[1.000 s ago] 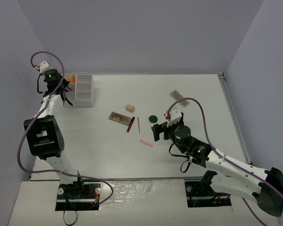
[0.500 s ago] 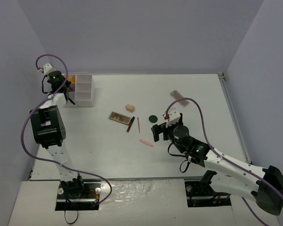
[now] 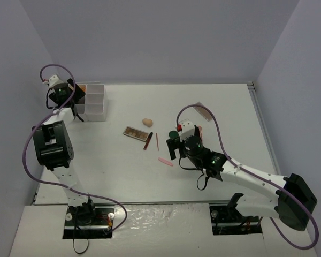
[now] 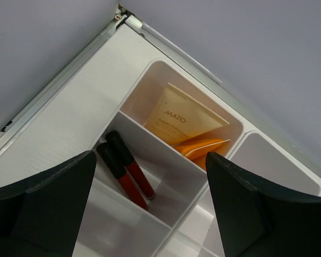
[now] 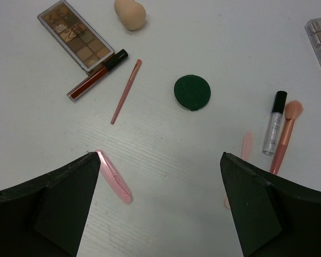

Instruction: Organize the makeup

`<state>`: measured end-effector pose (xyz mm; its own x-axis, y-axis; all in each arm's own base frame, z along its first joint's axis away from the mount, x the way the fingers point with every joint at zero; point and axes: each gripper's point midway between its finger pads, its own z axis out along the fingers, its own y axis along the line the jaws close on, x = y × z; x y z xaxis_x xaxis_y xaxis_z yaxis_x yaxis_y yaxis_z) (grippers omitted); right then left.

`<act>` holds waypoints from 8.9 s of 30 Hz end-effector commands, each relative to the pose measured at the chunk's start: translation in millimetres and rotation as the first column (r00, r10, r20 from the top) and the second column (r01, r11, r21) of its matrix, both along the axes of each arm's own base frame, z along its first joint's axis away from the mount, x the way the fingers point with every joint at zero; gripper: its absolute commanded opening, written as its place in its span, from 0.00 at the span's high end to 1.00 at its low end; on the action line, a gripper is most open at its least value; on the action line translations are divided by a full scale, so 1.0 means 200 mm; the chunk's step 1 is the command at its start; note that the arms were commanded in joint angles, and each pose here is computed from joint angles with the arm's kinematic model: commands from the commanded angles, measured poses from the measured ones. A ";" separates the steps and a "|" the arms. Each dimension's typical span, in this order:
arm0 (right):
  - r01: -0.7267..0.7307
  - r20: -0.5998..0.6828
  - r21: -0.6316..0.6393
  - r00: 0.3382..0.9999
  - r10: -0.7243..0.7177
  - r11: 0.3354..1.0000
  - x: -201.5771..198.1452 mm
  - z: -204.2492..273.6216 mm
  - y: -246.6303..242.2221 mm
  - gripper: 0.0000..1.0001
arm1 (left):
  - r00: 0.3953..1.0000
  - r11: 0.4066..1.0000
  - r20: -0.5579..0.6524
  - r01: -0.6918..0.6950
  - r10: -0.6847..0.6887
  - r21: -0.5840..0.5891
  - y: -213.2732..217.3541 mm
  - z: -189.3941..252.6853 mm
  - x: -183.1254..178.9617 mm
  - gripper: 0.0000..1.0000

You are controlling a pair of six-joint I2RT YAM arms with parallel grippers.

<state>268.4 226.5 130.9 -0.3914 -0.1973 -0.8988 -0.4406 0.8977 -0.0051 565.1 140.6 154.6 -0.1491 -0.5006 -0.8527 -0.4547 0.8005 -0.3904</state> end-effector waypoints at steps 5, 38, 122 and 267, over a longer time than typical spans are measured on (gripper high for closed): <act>0.077 -0.070 0.144 0.995 -0.068 0.987 0.09 0.08 0.20 0.12 | 0.985 0.990 0.145 0.076 -0.093 0.123 -0.19 0.81 -0.35 0.18; 0.368 -0.169 0.041 0.919 -0.356 0.929 0.29 -0.46 0.76 0.44 | 0.867 0.864 -0.129 0.493 -0.480 0.099 -0.85 0.43 -1.41 0.10; 0.018 0.216 0.352 0.971 -0.100 0.936 -0.17 0.41 0.21 0.10 | 0.828 0.834 0.119 0.551 -0.549 0.015 -1.42 0.75 -1.06 1.00; -0.381 0.362 0.399 0.901 0.239 0.834 -0.11 0.74 0.60 1.00 | 0.487 0.469 0.392 0.871 -0.780 -0.148 -1.98 0.91 -1.35 0.93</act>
